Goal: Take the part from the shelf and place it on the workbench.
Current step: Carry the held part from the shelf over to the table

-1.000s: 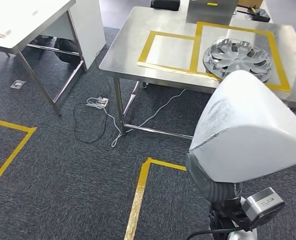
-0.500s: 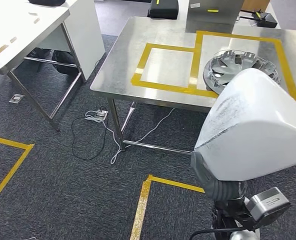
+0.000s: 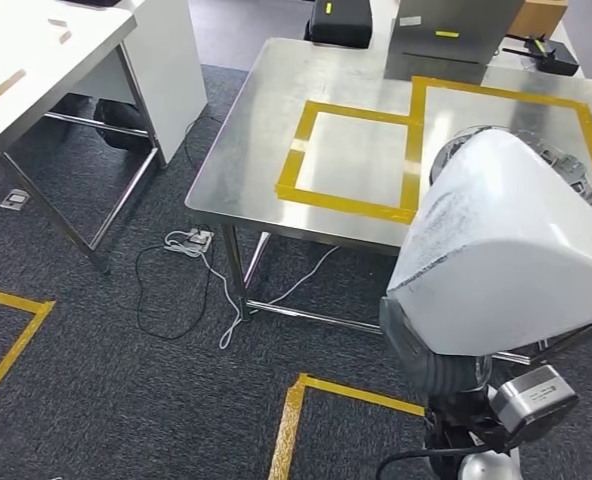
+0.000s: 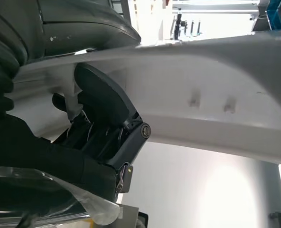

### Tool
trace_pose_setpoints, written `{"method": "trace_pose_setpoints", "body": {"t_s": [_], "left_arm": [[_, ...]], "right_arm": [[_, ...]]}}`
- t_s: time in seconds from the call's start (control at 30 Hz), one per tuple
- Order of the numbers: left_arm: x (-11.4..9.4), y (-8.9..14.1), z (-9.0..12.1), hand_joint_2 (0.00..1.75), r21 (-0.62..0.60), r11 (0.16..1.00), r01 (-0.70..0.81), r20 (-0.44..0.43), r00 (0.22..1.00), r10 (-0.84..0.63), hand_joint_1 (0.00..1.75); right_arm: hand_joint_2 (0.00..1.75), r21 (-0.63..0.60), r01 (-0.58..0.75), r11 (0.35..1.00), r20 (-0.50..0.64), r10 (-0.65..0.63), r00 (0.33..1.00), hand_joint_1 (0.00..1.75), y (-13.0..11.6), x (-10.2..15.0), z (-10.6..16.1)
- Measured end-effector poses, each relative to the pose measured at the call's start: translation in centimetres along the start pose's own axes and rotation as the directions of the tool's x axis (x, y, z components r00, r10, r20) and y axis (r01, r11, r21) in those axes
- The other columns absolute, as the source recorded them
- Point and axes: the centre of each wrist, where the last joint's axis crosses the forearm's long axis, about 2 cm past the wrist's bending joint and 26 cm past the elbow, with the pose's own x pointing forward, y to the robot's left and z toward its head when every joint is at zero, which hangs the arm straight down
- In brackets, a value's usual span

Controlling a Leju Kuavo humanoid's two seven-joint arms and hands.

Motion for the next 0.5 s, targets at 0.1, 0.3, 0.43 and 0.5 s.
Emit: {"method": "trace_pose_setpoints", "body": {"t_s": [0.1,0.3,0.43,0.5], "left_arm": [[-0.1,0.0,0.0,1.75,0.000,1.000,0.000,-0.001,1.000,0.000,0.00],[0.3,-0.1,-0.1,1.75,0.003,1.000,0.006,0.006,1.000,-0.006,0.00],[0.8,-0.3,-0.5,1.75,0.002,1.000,0.009,0.019,1.000,-0.009,0.00],[0.8,-0.3,-0.4,1.75,0.002,1.000,0.011,0.018,1.000,-0.011,0.00]], "right_arm": [[1.75,-0.003,-0.006,1.000,-0.009,0.006,1.000,1.75,-0.2,-0.2,0.1],[1.75,-0.006,-0.016,1.000,-0.032,0.015,0.999,1.75,-0.7,-0.7,-0.3],[1.75,-0.013,-0.019,1.000,-0.032,0.019,0.999,1.75,-1.1,-0.9,-1.0],[1.75,-0.010,-0.025,1.000,-0.035,0.025,0.999,1.75,-1.2,-1.0,-1.2]]}}
